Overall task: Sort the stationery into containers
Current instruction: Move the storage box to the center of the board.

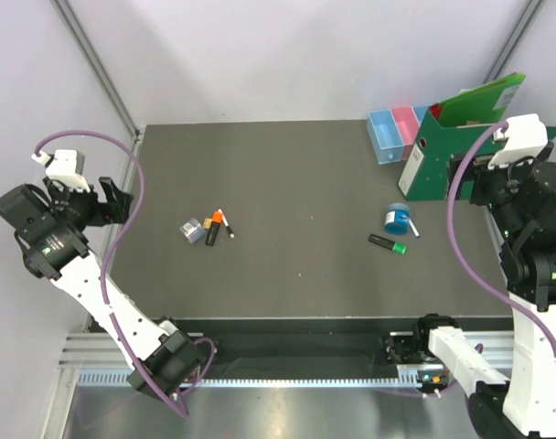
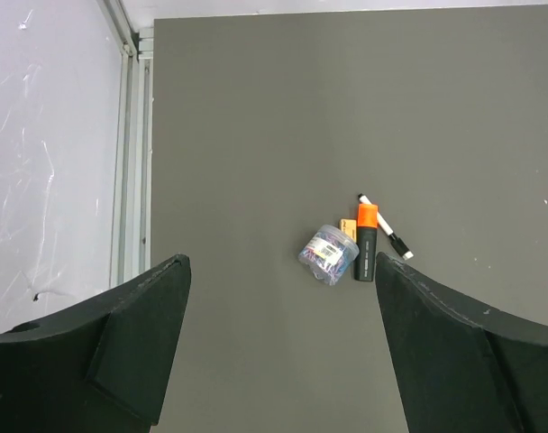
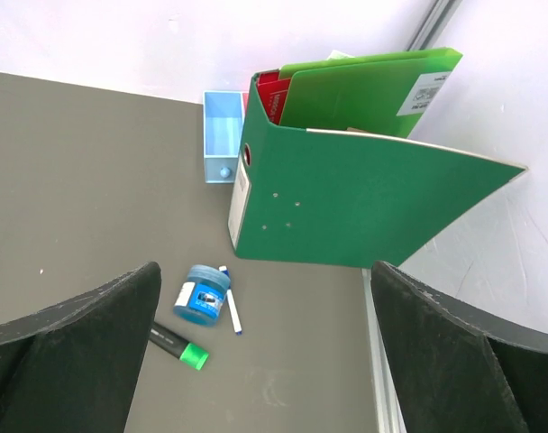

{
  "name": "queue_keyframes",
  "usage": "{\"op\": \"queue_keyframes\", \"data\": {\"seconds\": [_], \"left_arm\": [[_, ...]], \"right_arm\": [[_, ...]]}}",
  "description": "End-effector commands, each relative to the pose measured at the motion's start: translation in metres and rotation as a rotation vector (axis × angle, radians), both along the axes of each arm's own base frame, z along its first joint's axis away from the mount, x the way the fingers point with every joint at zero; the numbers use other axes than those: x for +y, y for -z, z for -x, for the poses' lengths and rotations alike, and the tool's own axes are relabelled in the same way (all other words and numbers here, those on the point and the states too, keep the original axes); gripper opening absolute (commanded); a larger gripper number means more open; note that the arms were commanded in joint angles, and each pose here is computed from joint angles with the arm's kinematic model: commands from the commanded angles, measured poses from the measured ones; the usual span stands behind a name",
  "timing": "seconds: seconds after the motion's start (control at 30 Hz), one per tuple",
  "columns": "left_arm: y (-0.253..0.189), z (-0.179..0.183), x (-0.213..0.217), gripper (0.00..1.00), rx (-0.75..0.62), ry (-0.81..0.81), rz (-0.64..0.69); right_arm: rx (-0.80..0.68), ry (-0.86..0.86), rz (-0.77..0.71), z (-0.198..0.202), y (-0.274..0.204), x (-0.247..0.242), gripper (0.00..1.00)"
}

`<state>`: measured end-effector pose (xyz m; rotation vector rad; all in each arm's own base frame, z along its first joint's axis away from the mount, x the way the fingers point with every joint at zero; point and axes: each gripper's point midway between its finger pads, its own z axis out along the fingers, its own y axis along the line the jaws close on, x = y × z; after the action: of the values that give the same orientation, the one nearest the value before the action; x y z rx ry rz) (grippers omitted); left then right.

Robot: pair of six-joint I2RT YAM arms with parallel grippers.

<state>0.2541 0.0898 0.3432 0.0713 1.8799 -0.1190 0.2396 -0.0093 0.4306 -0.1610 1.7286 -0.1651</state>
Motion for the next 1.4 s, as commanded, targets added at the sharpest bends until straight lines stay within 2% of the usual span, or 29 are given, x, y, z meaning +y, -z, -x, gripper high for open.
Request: {"op": "queue_keyframes", "data": {"seconds": [0.0, 0.7, 0.97, 1.23, 1.37], "left_arm": [[-0.02, -0.002, 0.0, 0.88, -0.06, 0.002, -0.037], [-0.017, -0.001, 0.0, 0.88, -0.057, -0.001, -0.046], [-0.015, -0.002, 0.001, 0.86, -0.061, 0.01, -0.071], [-0.018, -0.011, 0.005, 0.82, -0.074, -0.01, -0.117], [-0.016, -0.032, -0.009, 0.81, -0.049, -0.019, -0.17]], "right_arm": [[-0.055, -0.014, -0.014, 0.007, -0.015, 0.003, 1.0], [-0.061, -0.042, 0.03, 0.006, -0.012, 0.005, 1.0], [-0.045, -0.132, 0.046, 0.003, -0.011, 0.02, 1.0], [0.004, -0.179, -0.001, -0.027, -0.017, 0.032, 1.0], [0.016, -0.18, 0.009, -0.048, -0.021, 0.038, 1.0]]}}
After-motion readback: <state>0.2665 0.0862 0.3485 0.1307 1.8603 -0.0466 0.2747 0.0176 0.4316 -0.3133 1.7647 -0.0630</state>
